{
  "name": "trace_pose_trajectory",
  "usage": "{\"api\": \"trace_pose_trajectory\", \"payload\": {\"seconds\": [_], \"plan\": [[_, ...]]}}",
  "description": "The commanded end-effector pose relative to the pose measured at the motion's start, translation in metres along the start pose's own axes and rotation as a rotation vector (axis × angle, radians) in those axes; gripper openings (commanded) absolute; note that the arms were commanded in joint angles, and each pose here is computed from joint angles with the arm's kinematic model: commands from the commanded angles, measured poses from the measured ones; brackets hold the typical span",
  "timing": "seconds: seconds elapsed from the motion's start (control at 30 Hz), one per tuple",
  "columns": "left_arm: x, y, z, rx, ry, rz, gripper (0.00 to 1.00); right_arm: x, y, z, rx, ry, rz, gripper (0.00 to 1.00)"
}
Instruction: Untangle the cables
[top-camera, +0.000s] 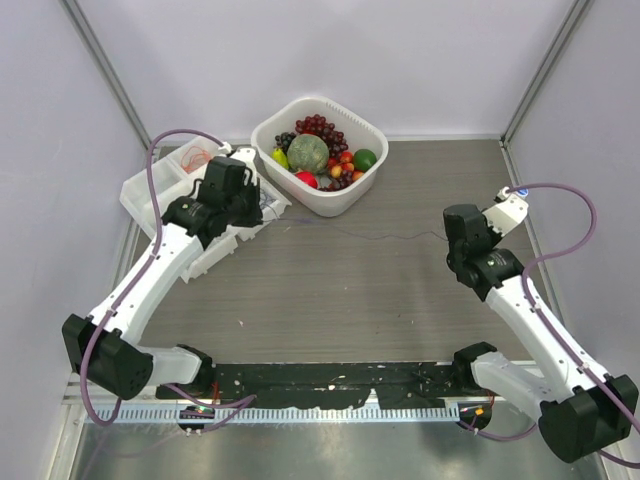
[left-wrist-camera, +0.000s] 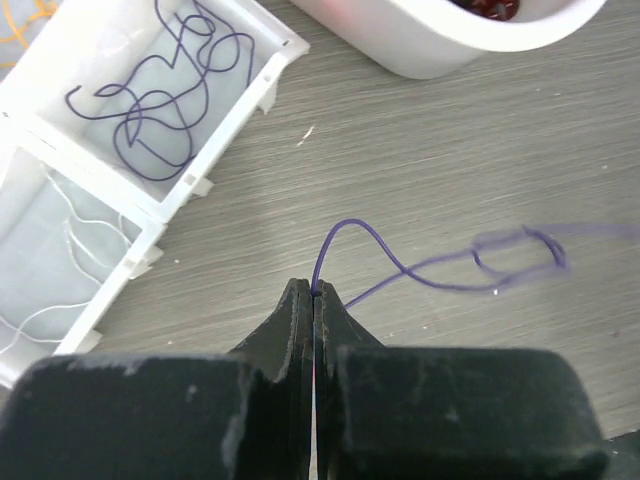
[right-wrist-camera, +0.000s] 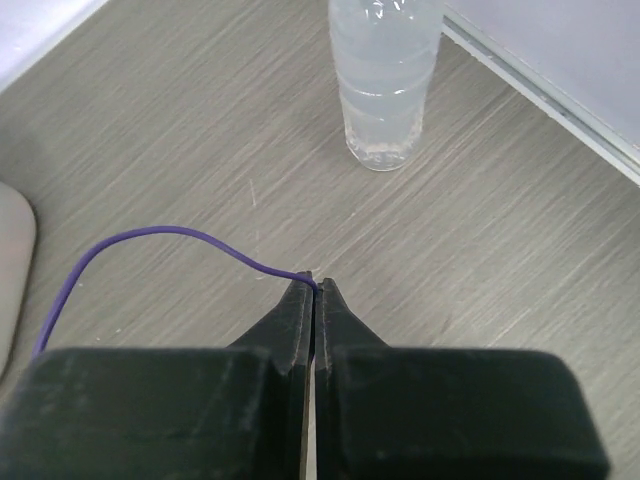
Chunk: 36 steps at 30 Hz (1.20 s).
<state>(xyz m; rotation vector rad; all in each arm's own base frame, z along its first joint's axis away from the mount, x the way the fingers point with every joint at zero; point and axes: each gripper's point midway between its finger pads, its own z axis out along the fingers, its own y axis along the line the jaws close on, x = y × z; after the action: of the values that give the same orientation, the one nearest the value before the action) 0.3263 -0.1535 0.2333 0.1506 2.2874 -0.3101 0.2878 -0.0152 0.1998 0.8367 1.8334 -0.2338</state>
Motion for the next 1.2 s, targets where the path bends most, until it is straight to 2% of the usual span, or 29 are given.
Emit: {"api": "trace_pose_trajectory", "payload": {"seconds": [0.0,0.07,0.27,0.33,0.4,0.43,0.47,0.53,0.6,0.7,0.77,0.87,0.97,1.1,1.17], "plan": [[-0.007,0.012,-0.012,-0.053,-0.034,0.041,0.0,-0.009,-0.008,-0.006,0.002,-0.014,-0.056,0.01],[-0.007,0.004,-0.01,-0.006,-0.031,0.036,0.0,-0.003,0.003,-0.007,-0.071,0.011,-0.093,0.01],[-0.002,0.005,-0.007,-0.008,-0.02,0.032,0.0,-0.003,0.002,-0.01,-0.112,0.009,-0.17,0.0],[0.0,-0.004,-0.004,0.049,-0.007,0.044,0.0,0.006,0.02,-0.013,-0.222,0.051,-0.238,0.01],[0.005,-0.03,0.0,0.196,0.023,0.051,0.0,0.039,0.066,-0.039,-0.557,0.207,-0.344,0.01],[0.009,-0.043,0.003,0.271,0.043,0.051,0.0,0.045,0.079,-0.05,-0.656,0.242,-0.367,0.04],[0.014,-0.054,0.004,0.337,0.064,0.045,0.0,0.063,0.101,-0.074,-0.856,0.331,-0.401,0.05],[0.03,-0.08,0.005,0.498,0.152,0.031,0.0,0.083,0.119,-0.098,-1.034,0.448,-0.399,0.07],[0.05,-0.092,0.012,0.571,0.263,0.007,0.0,0.103,0.13,-0.109,-1.119,0.561,-0.373,0.08],[0.081,-0.091,0.027,0.543,0.399,0.039,0.0,0.129,0.139,-0.116,-1.176,0.692,-0.39,0.08],[0.097,-0.092,0.033,0.525,0.447,0.079,0.0,0.151,0.147,-0.12,-1.192,0.758,-0.469,0.07],[0.103,-0.095,0.038,0.533,0.467,0.078,0.0,0.167,0.17,-0.14,-1.229,0.779,-0.559,0.1],[0.104,-0.096,0.041,0.538,0.475,0.071,0.0,0.186,0.193,-0.151,-1.248,0.843,-0.511,0.14],[0.119,-0.093,0.048,0.527,0.53,0.074,0.0,0.192,0.206,-0.136,-1.15,0.829,-0.44,0.34],[0.129,-0.088,0.051,0.5,0.568,0.086,0.05,0.19,0.201,-0.124,-1.087,0.787,-0.473,0.46]]}}
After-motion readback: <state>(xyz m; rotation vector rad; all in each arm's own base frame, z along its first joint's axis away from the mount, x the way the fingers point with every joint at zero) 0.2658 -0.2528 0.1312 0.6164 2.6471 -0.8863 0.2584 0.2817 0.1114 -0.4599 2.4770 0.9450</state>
